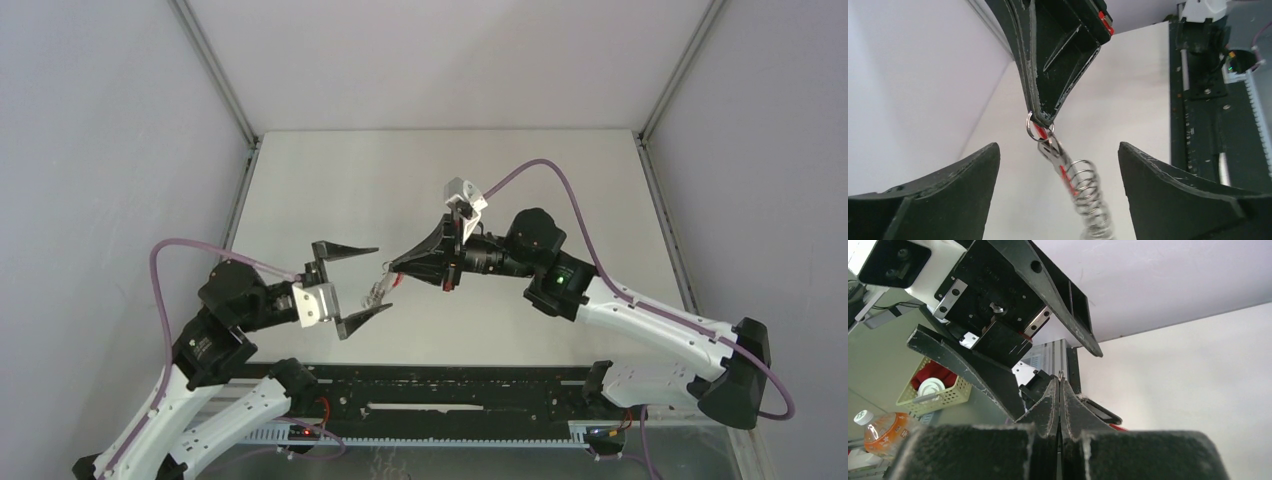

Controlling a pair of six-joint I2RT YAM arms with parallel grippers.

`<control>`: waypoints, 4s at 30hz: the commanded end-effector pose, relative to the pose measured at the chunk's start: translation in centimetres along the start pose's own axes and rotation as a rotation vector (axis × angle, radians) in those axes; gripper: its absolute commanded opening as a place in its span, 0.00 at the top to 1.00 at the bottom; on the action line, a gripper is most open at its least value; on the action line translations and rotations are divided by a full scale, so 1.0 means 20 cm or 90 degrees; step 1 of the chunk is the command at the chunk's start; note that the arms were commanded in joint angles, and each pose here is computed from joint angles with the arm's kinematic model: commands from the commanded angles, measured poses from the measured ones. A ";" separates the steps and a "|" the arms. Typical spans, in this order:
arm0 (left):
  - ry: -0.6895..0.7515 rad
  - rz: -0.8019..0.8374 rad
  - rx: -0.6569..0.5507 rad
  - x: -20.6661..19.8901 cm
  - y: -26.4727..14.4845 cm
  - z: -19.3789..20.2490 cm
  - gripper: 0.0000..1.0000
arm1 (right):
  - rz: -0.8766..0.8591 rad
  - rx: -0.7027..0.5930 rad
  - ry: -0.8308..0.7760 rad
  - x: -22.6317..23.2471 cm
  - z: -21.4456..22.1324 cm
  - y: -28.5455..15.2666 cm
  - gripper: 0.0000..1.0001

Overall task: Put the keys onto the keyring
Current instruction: Adjust the key on the keyring, then adjust the keyring.

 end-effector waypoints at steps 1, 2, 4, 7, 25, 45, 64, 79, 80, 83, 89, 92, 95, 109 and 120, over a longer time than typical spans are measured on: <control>-0.077 0.020 0.034 -0.06 -0.01 0.05 0.03 | 0.011 -0.050 -0.037 0.04 -0.13 -0.05 1.00; -0.100 0.028 0.045 -0.09 -0.02 0.08 0.02 | 0.027 -0.062 -0.043 0.03 -0.15 -0.06 1.00; -0.154 0.032 0.055 -0.14 -0.01 0.12 0.00 | 0.054 -0.086 -0.053 0.01 -0.19 -0.07 1.00; -0.236 0.011 0.062 -0.17 0.02 0.19 0.00 | 0.063 -0.104 -0.067 0.01 -0.23 -0.08 1.00; -0.397 0.040 -0.010 -0.16 0.19 0.14 0.00 | 0.124 -0.139 -0.106 0.04 -0.25 -0.03 1.00; -0.105 0.017 0.054 -0.08 0.13 0.26 1.00 | 0.134 -0.114 -0.076 0.12 -0.22 -0.06 0.67; 0.819 0.030 -0.082 -0.07 0.05 0.12 1.00 | 0.205 -0.016 0.335 -0.13 -0.20 -0.33 0.00; 1.001 0.012 -0.149 -0.12 0.07 0.06 1.00 | 0.084 0.050 0.488 -0.13 -0.03 -0.08 0.00; 0.999 0.012 -0.149 -0.12 0.07 0.06 1.00 | 0.069 0.047 0.485 -0.11 -0.04 -0.06 0.01; 0.989 0.015 -0.146 -0.13 0.07 0.07 1.00 | 0.034 0.035 0.478 -0.09 -0.05 -0.02 0.15; 0.980 0.018 -0.136 -0.14 0.06 0.10 1.00 | -0.028 -0.002 0.475 -0.07 -0.07 -0.01 0.59; 0.979 0.023 -0.138 -0.14 0.06 0.10 1.00 | -0.031 0.001 0.472 -0.07 -0.06 0.00 0.72; 0.974 0.030 -0.143 -0.16 0.07 0.11 0.98 | -0.035 -0.006 0.451 -0.07 -0.06 0.01 0.91; 0.554 0.169 -0.040 -0.26 -0.02 0.26 0.00 | 0.053 0.096 0.076 -0.15 0.07 -0.23 1.00; -0.059 0.067 -0.007 -0.13 0.08 0.12 0.02 | 0.042 0.193 -0.151 -0.08 0.20 -0.37 1.00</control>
Point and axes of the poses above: each gripper's point midway between its finger pads, its own y axis out along the fingers, its own x axis along the line the jaws close on, z = x × y, the point moved 1 cm from there along -y, back along the fingers, and after that the axes turned 10 degrees about y, right-handed, at the moved point
